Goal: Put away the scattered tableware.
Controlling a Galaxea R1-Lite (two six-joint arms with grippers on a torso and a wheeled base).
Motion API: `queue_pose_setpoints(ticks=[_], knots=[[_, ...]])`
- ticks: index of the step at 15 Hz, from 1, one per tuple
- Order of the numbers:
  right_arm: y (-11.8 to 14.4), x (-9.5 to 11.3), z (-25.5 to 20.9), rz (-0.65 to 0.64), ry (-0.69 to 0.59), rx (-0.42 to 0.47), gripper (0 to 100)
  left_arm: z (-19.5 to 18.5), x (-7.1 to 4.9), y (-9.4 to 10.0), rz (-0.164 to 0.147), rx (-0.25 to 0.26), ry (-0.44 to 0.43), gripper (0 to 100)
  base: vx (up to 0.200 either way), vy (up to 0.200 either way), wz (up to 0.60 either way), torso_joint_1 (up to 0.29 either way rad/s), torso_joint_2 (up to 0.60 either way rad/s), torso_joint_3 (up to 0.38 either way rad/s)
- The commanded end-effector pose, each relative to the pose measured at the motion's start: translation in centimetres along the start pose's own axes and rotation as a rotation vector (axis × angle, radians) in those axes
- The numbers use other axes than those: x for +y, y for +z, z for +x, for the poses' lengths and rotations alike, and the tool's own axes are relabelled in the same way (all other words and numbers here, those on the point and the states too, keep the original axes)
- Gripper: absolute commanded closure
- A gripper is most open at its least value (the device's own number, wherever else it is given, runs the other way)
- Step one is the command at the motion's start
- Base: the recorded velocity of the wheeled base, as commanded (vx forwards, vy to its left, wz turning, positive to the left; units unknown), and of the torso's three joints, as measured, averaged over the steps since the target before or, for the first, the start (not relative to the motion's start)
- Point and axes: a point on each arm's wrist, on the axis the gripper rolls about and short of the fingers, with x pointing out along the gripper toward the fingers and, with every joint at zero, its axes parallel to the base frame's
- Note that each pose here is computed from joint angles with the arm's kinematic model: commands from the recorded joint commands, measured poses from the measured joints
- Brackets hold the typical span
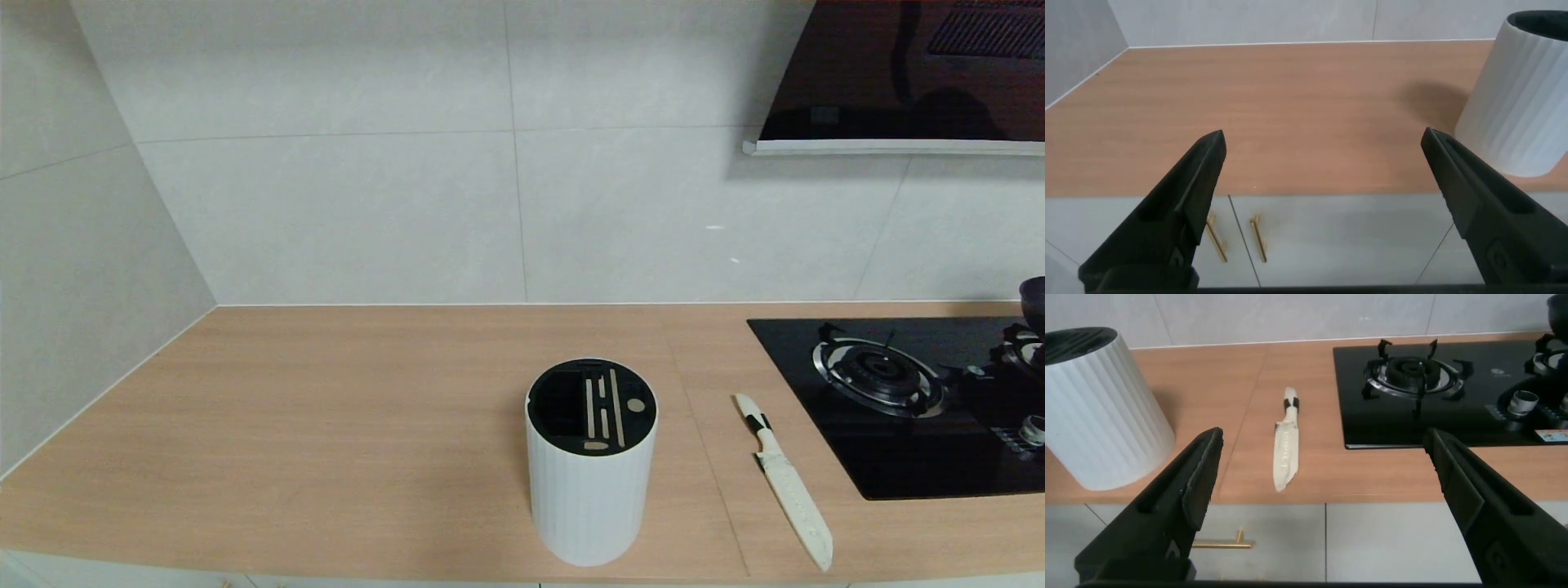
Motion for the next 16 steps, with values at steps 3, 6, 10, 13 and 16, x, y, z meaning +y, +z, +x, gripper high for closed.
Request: queue_pose_setpoints(ticks=[3,6,10,13,16], knots=[[0.01,0.00,0.01,-0.001,-0.001,0.001,0,0.02,0.00,-0.02,0.000,0.002,0.000,0,0.000,0.000,-0.20,0.001,0.00,-0.001],[0.05,0.00,0.00,-0.001,0.000,-0.001,0,0.02,0.00,-0.02,0.000,0.002,0.000,0,0.000,0.000,0.00,0.000,0.00,0.000],[0.05,0.01,0.00,-0.002,0.000,-0.001,0,0.01,0.00,0.02,0.000,0.001,0.000,0,0.000,0.000,0.00,0.000,0.00,0.000],[-0.01,0.01,0.01,-0.010,0.002,0.003,0,0.01,0.00,0.02,0.000,0.001,0.000,0,0.000,0.000,0.00,0.000,0.00,0.000],[-0.01,0.00,0.02,-0.034,-0.003,0.004,0,0.01,0.00,0.02,0.000,0.001,0.000,0,0.000,0.000,0.00,0.000,0.00,0.000]])
